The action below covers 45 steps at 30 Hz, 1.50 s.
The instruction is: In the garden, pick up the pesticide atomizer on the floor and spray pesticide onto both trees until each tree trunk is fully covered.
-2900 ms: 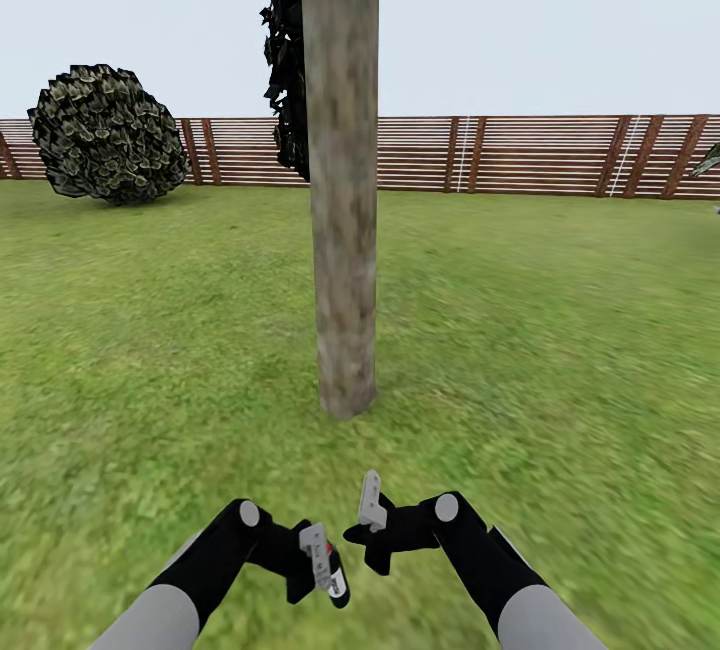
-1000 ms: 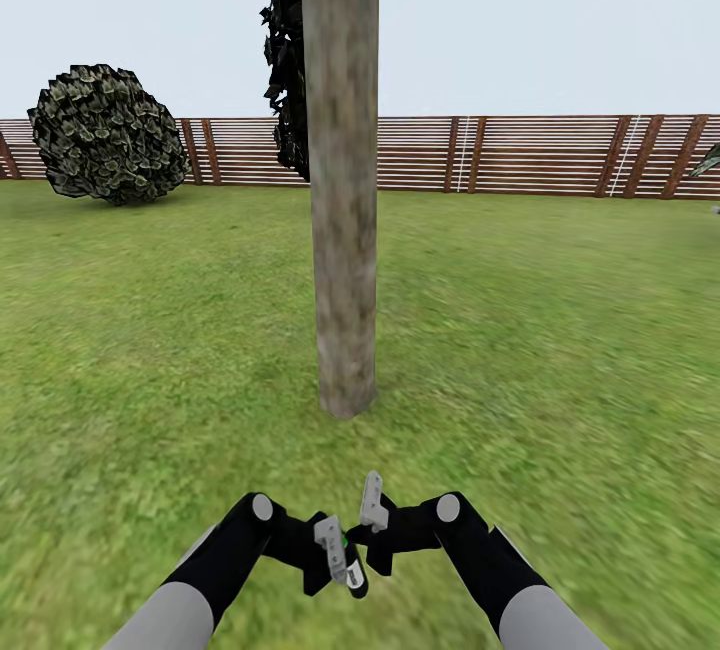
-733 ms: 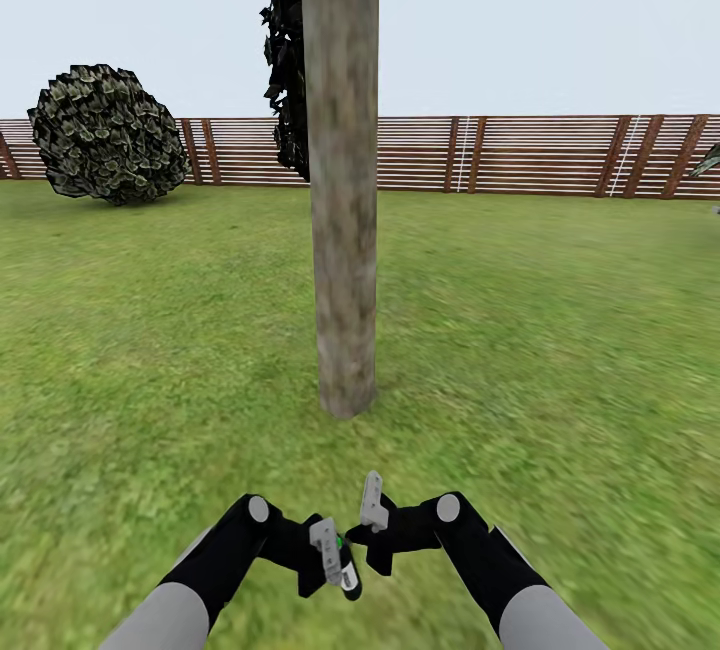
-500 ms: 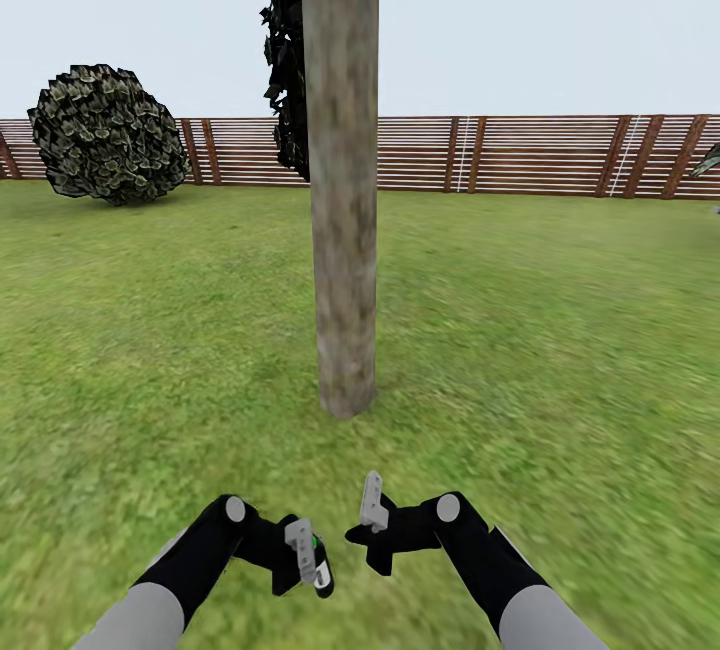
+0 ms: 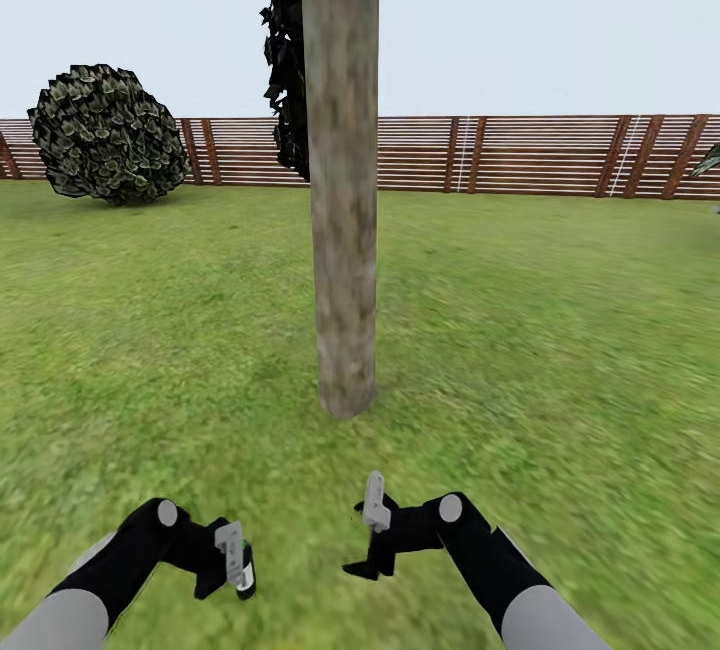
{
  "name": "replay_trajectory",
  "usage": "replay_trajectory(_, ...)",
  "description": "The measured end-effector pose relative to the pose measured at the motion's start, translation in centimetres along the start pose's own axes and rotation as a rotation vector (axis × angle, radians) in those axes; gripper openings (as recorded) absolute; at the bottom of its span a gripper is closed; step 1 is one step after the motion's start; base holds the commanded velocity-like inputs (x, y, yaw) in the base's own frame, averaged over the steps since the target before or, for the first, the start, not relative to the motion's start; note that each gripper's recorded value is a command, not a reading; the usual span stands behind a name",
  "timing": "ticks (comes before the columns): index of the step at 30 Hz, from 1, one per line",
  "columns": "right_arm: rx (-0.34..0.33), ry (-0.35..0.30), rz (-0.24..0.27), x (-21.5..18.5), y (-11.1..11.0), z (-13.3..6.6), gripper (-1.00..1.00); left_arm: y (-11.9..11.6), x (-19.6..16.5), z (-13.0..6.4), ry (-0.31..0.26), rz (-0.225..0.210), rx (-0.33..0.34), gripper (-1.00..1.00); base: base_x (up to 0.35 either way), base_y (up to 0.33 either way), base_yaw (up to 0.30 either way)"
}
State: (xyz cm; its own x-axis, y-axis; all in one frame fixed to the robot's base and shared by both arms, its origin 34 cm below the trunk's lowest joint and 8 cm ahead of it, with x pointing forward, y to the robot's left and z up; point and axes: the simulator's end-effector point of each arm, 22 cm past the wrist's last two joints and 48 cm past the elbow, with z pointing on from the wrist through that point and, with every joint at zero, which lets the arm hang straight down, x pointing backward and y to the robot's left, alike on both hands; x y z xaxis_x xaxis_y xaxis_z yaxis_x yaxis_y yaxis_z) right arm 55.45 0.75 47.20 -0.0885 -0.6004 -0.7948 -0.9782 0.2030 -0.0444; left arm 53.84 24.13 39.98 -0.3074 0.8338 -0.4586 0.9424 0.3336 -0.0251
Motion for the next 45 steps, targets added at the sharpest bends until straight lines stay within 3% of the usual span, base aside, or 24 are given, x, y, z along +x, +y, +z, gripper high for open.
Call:
replay_trajectory(3,0.01,0.008,0.004,0.7,-0.3,-0.4,1.0,1.5,1.5,-0.9,0.011,-0.03,-0.053,-1.0,0.0,0.0,0.0)
replay_trajectory(6,0.064,0.054,0.021,3.9,-2.1,-2.2,1.0,5.6,2.1,-2.2,-0.034,-0.121,-0.223,-1.0,0.0,0.0,0.0)
replay_trajectory(8,0.157,0.101,0.075,7.7,-4.2,-4.1,1.0,7.7,2.5,-3.3,-0.065,-0.185,-0.317,-1.0,0.0,0.0,0.0)
replay_trajectory(11,0.368,0.162,0.251,14.6,-6.9,-6.6,1.0,9.0,3.8,-3.6,-0.124,-0.336,-0.399,-1.0,0.0,0.0,0.0)
replay_trajectory(13,0.537,0.193,0.364,19.1,-8.0,-8.5,1.0,9.3,5.8,-3.3,-0.171,-0.503,-0.458,-1.0,0.0,0.0,0.0)
replay_trajectory(15,0.689,0.209,0.424,22.0,-8.5,-10.1,1.0,9.7,8.1,-3.2,-0.185,-0.641,-0.535,-1.0,0.0,0.0,0.0)
replay_trajectory(17,0.873,0.234,0.454,24.5,-9.0,-12.3,1.0,9.8,10.3,-2.7,-0.159,-0.744,-0.625,-1.0,0.0,0.0,0.0)
replay_trajectory(20,1.154,0.233,0.457,25.9,-10.3,-16.7,1.0,8.4,11.4,-0.8,-0.098,-0.836,-0.677,-1.0,0.0,0.0,0.0)
replay_trajectory(23,1.294,0.209,0.472,26.3,-10.4,-19.2,1.0,7.0,11.9,0.4,-0.041,-0.887,-0.669,-1.0,0.0,0.0,0.0)
replay_trajectory(25,1.361,0.199,0.515,27.1,-10.1,-20.6,1.0,6.1,11.7,1.3,-0.009,-0.919,-0.648,-1.0,0.0,0.0,0.0)
replay_trajectory(27,1.436,0.198,0.629,29.2,-8.4,-22.0,1.0,5.1,11.0,2.3,0.016,-0.946,-0.619,-1.0,0.048,0.0,0.0)
replay_trajectory(31,1.265,0.137,0.654,28.4,-7.6,-18.4,1.0,5.0,9.7,2.8,0.004,-0.951,-0.606,-1.0,0.287,-0.001,0.0)
replay_trajectory(34,1.213,0.122,0.655,28.3,-7.4,-17.7,1.0,5.0,8.0,3.5,-0.016,-0.947,-0.595,-1.0,0.322,-0.068,0.0)
replay_trajectory(37,1.216,0.12,0.667,28.8,-7.5,-18.3,1.0,5.8,5.9,3.6,-0.045,-0.94,-0.593,-1.0,0.302,-0.136,0.0)
replay_trajectory(40,1.263,0.102,0.739,29.6,-7.5,-19.3,1.0,6.6,3.5,3.8,-0.069,-0.938,-0.582,-1.0,0.238,-0.208,0.0)
replay_trajectory(45,1.265,0.099,0.755,29.7,-7.3,-19.2,1.0,7.3,2.3,3.5,-0.086,-0.93,-0.602,-1.0,0.17,-0.25,0.0)
